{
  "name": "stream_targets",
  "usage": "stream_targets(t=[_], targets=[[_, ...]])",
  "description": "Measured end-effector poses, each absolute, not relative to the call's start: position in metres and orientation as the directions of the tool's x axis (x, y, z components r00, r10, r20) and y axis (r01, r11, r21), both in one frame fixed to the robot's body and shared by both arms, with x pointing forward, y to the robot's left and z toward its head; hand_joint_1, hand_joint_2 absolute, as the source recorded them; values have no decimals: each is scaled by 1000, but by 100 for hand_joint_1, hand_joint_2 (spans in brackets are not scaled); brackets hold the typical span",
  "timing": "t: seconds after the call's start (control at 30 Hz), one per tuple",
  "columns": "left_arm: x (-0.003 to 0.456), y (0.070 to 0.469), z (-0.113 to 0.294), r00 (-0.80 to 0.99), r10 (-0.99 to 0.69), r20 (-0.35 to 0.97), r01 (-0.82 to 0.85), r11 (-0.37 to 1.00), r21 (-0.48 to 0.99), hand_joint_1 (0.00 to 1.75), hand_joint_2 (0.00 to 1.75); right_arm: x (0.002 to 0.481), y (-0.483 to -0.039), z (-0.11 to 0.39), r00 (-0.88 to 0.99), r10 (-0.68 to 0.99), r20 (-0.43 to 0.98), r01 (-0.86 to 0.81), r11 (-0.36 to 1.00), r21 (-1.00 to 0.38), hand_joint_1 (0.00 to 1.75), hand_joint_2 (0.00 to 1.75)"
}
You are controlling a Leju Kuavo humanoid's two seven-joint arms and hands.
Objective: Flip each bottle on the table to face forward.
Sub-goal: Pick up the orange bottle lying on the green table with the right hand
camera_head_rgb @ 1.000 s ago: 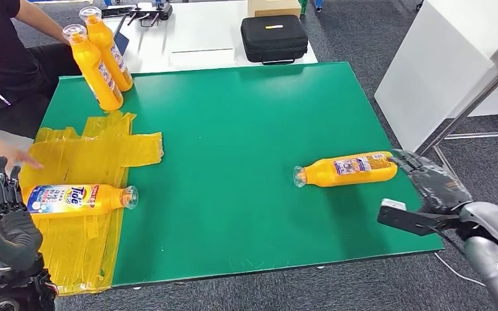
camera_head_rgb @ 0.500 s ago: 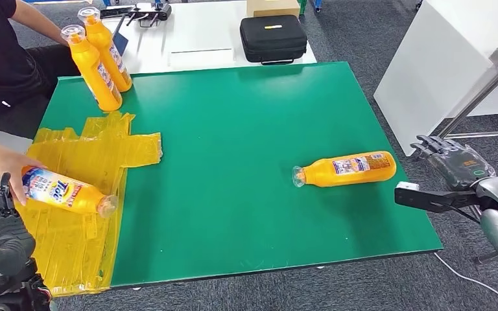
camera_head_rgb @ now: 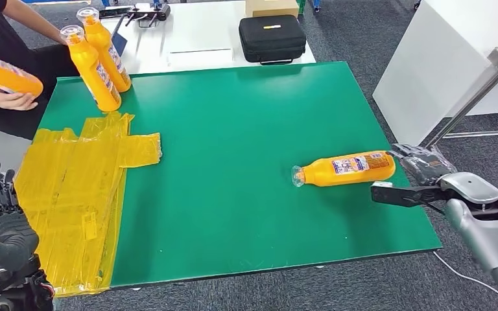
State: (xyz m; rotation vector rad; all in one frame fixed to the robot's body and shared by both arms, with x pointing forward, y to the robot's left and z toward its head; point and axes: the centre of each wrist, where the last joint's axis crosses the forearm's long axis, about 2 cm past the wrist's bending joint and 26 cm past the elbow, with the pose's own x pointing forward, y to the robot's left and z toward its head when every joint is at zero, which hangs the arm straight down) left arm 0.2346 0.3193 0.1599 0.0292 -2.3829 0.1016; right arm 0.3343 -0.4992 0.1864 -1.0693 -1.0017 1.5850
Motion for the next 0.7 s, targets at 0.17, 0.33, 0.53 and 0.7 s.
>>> stream_targets(t=[0.17, 0.33, 0.53, 0.7], targets=[[230, 324, 157, -721, -8, 692, -85, 993, -77, 0, 0, 375, -476, 183, -193, 968, -160, -256, -207, -944, 0, 175], [221, 324, 154, -715, -20, 699, -113, 990, -87, 0, 0, 413, -451, 194, -208, 968, -141, -265, -194, -944, 0, 175], [211, 328, 156, -719, -44, 693, -163, 981, -106, 0, 0, 443, -422, 204, -227, 968, -111, -374, -192, -907, 0, 175], [206, 334, 162, -731, -62, 679, -200, 972, -126, 0, 0, 455, -402, 205, -263, 961, -90, -558, -227, -798, 0, 175]])
